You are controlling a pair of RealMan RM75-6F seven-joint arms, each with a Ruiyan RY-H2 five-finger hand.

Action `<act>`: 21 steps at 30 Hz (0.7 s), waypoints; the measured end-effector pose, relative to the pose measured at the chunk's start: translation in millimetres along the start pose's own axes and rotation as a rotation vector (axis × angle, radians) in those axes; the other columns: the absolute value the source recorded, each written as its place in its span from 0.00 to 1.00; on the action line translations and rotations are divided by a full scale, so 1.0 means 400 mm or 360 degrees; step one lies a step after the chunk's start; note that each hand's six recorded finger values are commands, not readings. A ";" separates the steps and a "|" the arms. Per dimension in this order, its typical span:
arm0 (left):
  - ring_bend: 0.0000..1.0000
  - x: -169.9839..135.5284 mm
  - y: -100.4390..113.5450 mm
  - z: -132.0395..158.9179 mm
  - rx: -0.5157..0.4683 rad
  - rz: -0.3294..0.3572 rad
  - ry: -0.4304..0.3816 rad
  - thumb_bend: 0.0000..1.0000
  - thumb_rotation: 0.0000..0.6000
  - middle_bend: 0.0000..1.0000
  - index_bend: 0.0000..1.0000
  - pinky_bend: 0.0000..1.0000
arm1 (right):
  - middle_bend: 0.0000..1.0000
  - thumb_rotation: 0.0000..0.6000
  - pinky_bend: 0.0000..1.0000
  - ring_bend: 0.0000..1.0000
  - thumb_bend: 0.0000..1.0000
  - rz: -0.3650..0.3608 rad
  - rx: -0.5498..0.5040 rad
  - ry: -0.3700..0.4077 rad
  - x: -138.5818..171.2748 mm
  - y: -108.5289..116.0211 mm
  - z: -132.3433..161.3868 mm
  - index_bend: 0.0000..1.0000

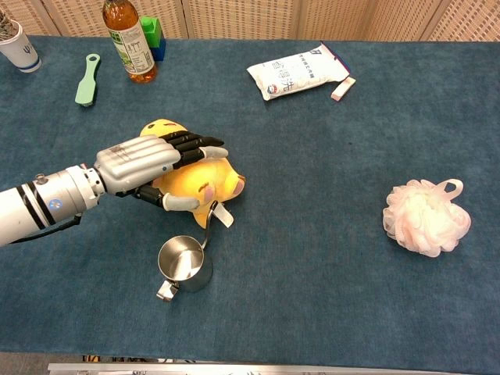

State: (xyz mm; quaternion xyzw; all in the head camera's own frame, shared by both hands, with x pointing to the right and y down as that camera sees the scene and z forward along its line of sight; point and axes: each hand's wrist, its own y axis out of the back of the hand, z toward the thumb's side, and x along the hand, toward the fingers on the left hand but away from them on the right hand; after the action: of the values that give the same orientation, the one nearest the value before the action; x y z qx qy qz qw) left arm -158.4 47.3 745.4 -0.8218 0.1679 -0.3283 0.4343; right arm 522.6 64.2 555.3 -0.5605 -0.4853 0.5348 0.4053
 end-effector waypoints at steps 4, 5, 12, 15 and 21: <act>0.00 -0.038 0.012 -0.014 -0.0005 0.0004 0.0030 0.00 0.00 0.00 0.05 0.00 | 0.26 1.00 0.23 0.12 0.04 0.0002 -0.0003 0.0001 -0.002 -0.003 0.000 0.04; 0.00 -0.043 0.015 -0.013 -0.0012 0.0013 0.0030 0.00 0.00 0.00 0.05 0.00 | 0.26 1.00 0.23 0.12 0.04 0.0003 -0.0005 0.0001 -0.002 -0.004 0.000 0.04; 0.00 -0.031 0.038 0.014 -0.0144 0.0079 -0.0003 0.00 0.00 0.00 0.05 0.00 | 0.26 1.00 0.23 0.12 0.04 0.0008 -0.0015 -0.0005 -0.004 -0.008 -0.007 0.04; 0.00 -0.002 0.035 0.028 -0.0207 0.0071 -0.0013 0.00 0.00 0.00 0.05 0.00 | 0.26 1.00 0.23 0.12 0.04 0.0007 -0.0017 -0.0013 -0.003 -0.007 -0.013 0.04; 0.00 0.058 0.011 0.049 -0.0243 0.0032 -0.0021 0.00 0.00 0.00 0.05 0.00 | 0.26 1.00 0.23 0.12 0.04 0.0003 -0.0011 -0.0038 0.004 -0.004 -0.026 0.04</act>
State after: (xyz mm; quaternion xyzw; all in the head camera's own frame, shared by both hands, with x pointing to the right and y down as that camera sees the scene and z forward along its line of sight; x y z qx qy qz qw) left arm -128.3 43.6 743.0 -0.8530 0.1980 -0.3047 0.3747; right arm 532.5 66.7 557.7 -0.5559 -0.4915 0.5402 0.3971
